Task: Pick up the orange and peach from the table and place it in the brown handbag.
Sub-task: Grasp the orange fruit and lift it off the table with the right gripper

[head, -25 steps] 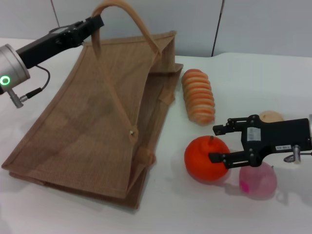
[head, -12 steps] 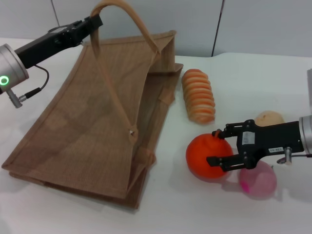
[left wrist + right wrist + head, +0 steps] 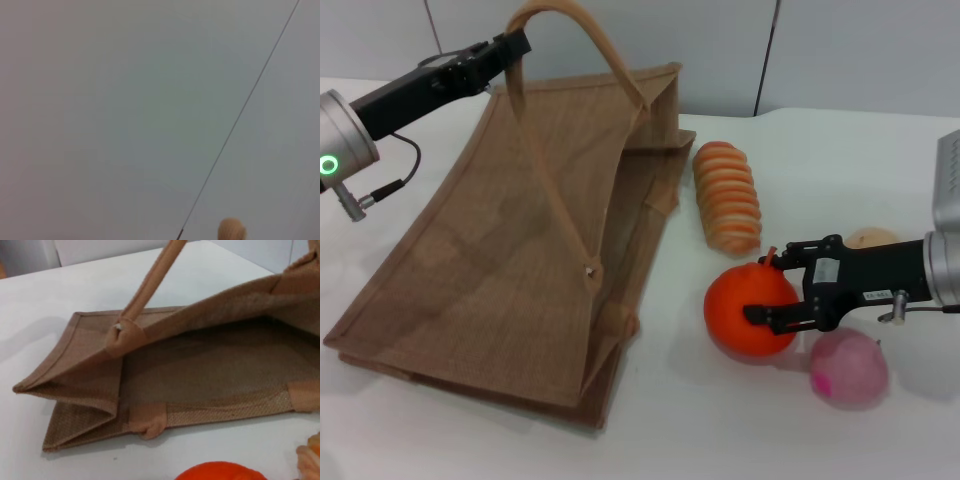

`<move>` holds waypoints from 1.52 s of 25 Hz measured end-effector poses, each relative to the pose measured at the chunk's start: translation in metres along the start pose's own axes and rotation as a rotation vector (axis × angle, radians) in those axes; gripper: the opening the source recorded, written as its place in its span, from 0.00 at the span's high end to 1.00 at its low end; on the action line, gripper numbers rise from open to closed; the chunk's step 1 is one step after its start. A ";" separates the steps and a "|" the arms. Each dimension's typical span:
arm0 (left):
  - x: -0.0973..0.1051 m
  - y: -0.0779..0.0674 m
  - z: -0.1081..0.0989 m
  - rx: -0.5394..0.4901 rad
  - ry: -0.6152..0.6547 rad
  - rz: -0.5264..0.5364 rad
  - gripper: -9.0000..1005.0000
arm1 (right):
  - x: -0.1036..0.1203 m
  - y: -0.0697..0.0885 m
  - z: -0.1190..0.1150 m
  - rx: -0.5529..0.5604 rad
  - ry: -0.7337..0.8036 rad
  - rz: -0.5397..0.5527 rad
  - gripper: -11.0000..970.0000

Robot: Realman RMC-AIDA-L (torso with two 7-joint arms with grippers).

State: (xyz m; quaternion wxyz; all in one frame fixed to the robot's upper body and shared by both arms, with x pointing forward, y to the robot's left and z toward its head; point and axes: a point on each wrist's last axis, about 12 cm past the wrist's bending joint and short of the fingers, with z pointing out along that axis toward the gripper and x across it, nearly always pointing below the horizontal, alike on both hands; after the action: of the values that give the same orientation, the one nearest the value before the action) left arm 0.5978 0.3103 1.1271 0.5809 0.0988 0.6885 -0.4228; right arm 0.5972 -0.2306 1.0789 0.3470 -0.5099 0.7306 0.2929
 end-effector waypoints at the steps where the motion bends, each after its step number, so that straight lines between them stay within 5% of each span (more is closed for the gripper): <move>1: 0.000 0.000 0.000 0.000 0.000 0.000 0.87 | 0.000 0.000 0.000 0.000 0.001 0.001 0.20; 11: 0.000 0.000 0.000 -0.002 0.000 0.000 0.87 | -0.001 -0.001 0.002 -0.008 0.032 0.029 0.40; 32: 0.001 0.000 -0.001 0.001 0.000 -0.001 0.87 | -0.003 -0.001 0.003 -0.012 0.035 0.034 0.42; 38: 0.001 0.000 -0.001 0.001 0.000 -0.001 0.87 | -0.002 0.000 0.003 -0.018 0.046 0.025 0.52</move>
State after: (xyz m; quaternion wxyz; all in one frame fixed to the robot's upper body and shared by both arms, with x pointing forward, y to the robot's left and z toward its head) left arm 0.5968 0.3108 1.1265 0.5805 0.0986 0.6884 -0.4235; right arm 0.5985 -0.2270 1.0789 0.3217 -0.5104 0.7421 0.2921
